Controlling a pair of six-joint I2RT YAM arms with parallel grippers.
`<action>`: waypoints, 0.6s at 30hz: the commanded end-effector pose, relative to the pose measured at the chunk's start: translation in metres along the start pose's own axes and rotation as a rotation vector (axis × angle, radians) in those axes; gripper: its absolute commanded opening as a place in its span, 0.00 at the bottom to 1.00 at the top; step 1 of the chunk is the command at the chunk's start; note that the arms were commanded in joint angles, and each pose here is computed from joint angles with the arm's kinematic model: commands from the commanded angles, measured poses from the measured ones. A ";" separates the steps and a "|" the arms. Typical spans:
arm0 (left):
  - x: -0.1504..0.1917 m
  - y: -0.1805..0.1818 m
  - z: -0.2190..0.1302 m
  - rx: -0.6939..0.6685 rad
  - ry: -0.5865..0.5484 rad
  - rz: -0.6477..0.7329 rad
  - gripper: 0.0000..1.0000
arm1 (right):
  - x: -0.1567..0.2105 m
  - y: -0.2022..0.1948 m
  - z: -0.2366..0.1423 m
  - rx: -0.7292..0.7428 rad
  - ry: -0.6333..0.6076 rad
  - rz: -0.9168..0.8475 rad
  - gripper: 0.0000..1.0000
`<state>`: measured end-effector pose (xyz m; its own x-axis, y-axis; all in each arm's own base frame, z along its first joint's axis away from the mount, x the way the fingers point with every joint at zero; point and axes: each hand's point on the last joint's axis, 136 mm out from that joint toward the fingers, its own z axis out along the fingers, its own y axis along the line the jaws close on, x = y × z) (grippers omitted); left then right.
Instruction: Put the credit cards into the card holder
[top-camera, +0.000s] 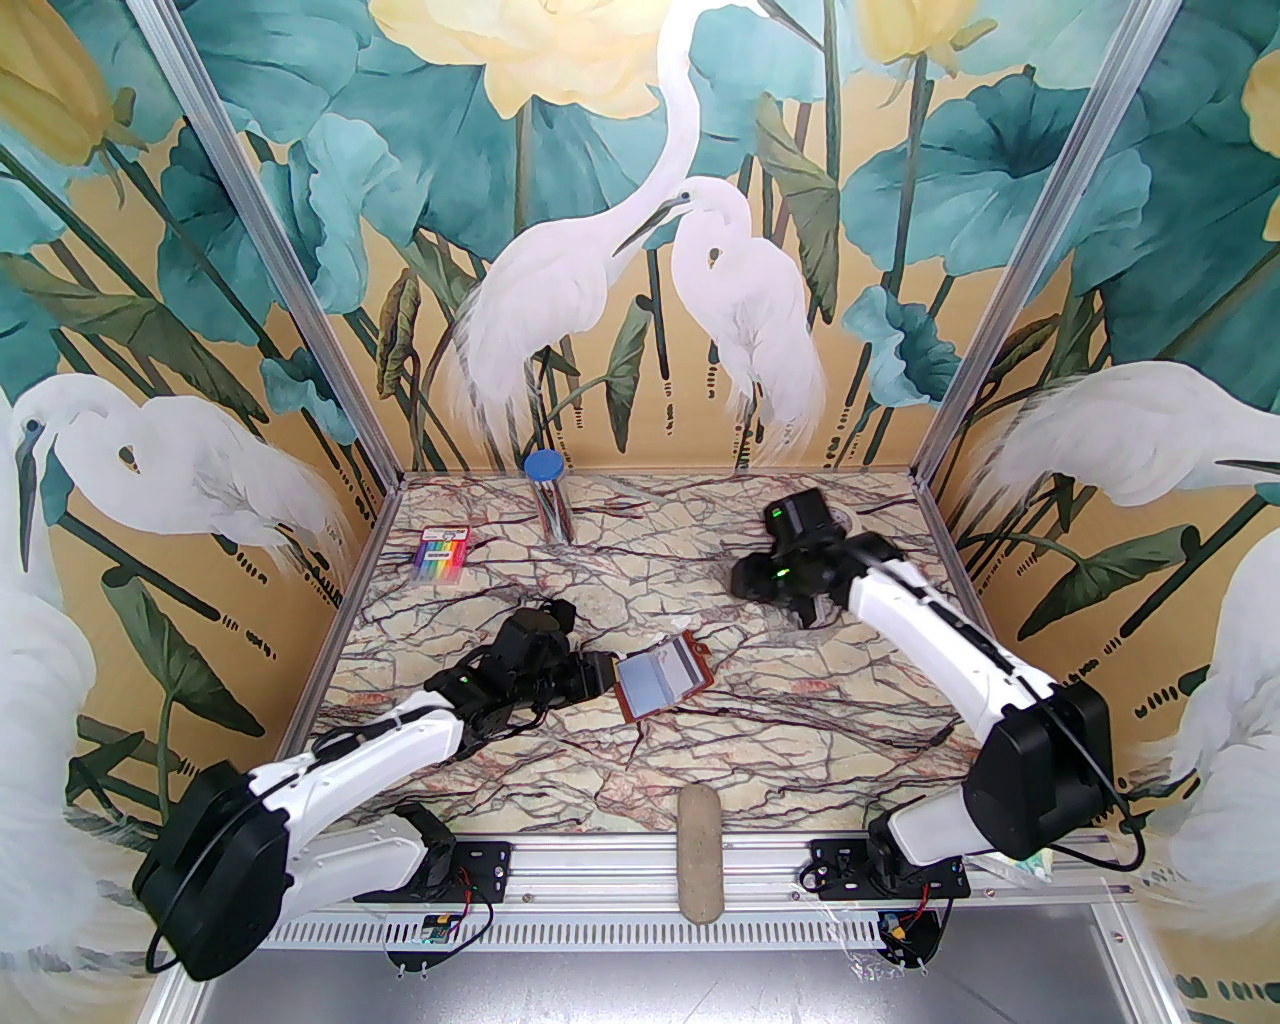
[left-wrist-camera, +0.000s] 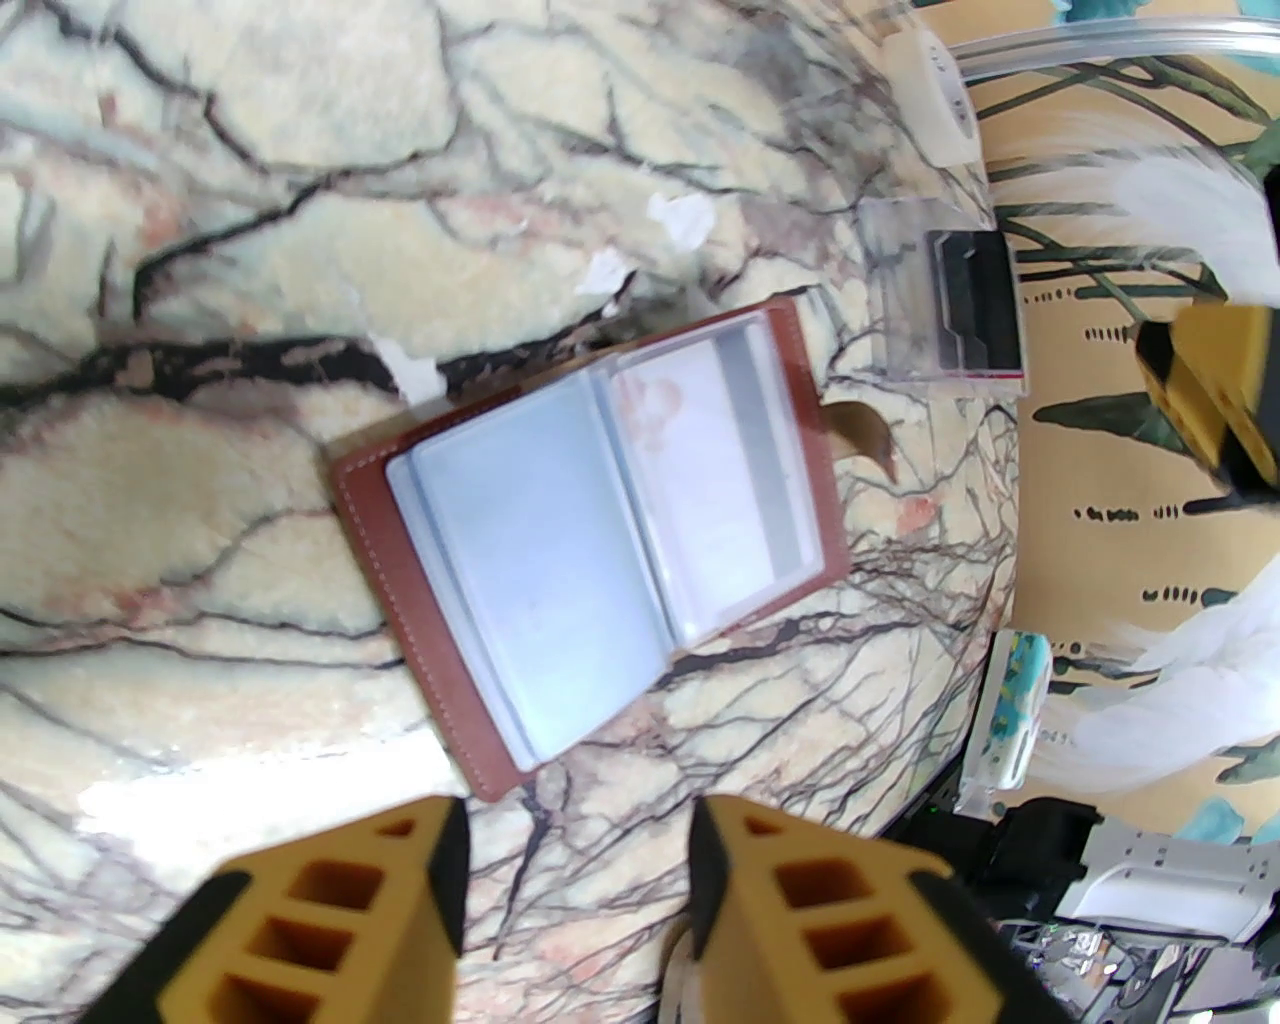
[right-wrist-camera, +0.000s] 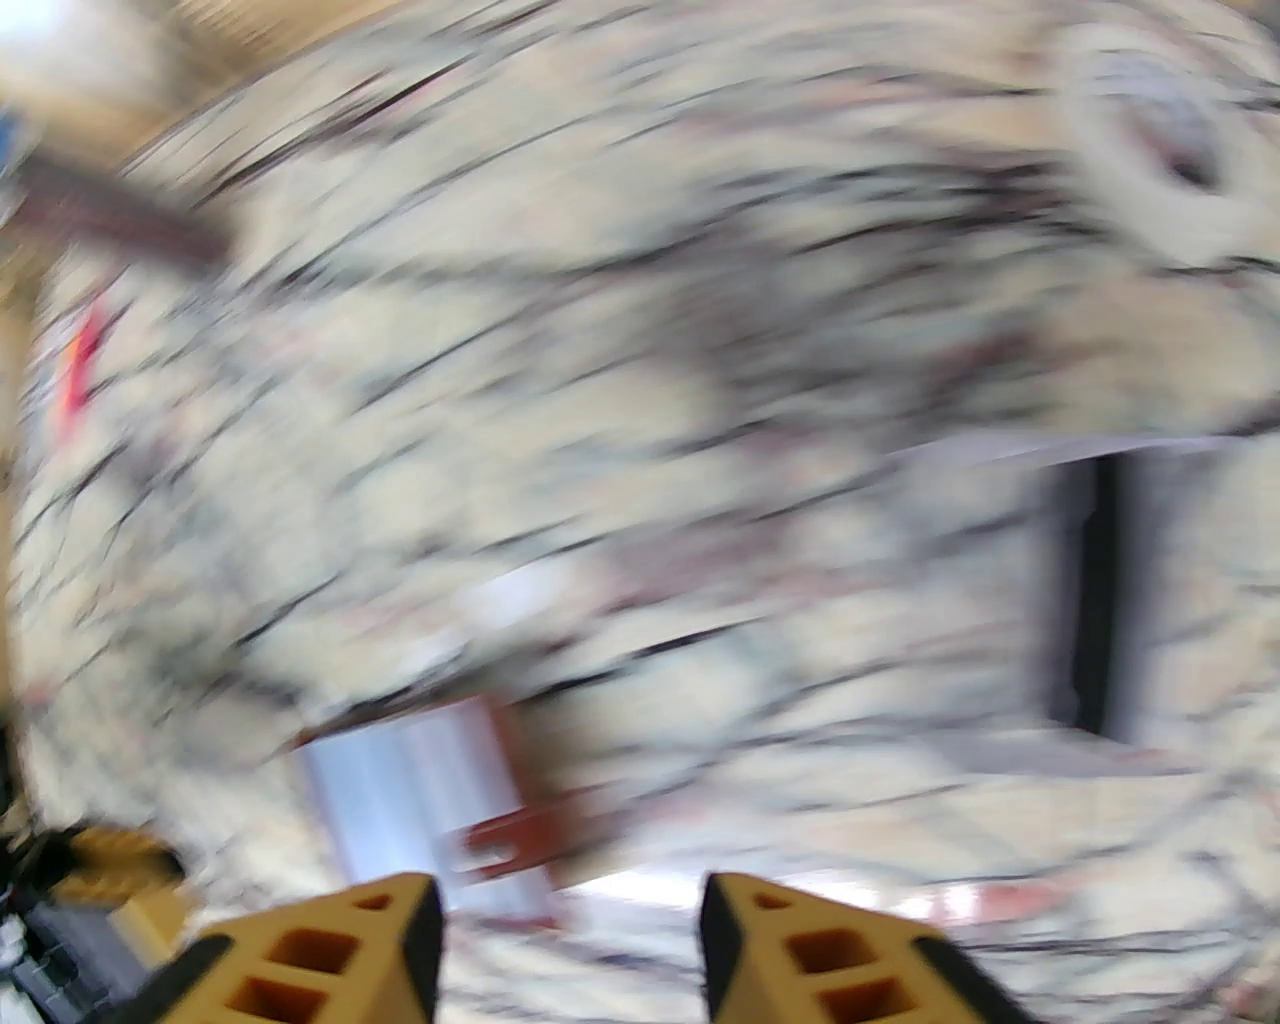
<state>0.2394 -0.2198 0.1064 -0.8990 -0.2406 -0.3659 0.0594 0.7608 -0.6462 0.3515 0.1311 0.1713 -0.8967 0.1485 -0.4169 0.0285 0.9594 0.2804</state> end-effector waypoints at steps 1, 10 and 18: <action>0.005 0.013 -0.008 -0.044 -0.005 0.015 0.55 | 0.001 -0.057 -0.003 0.264 0.054 -0.043 0.59; 0.011 0.022 -0.016 -0.062 -0.013 0.017 0.60 | -0.014 -0.096 0.024 0.421 0.157 -0.077 0.59; 0.014 0.027 -0.011 -0.065 0.000 0.007 0.60 | -0.022 -0.115 0.045 0.534 0.224 -0.127 0.59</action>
<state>0.2237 -0.2021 0.1010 -0.8967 -0.2361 -0.3744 0.0536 0.7817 -0.6214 0.3850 0.0409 0.1043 -0.9738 0.0542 -0.2208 0.0967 0.9777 -0.1865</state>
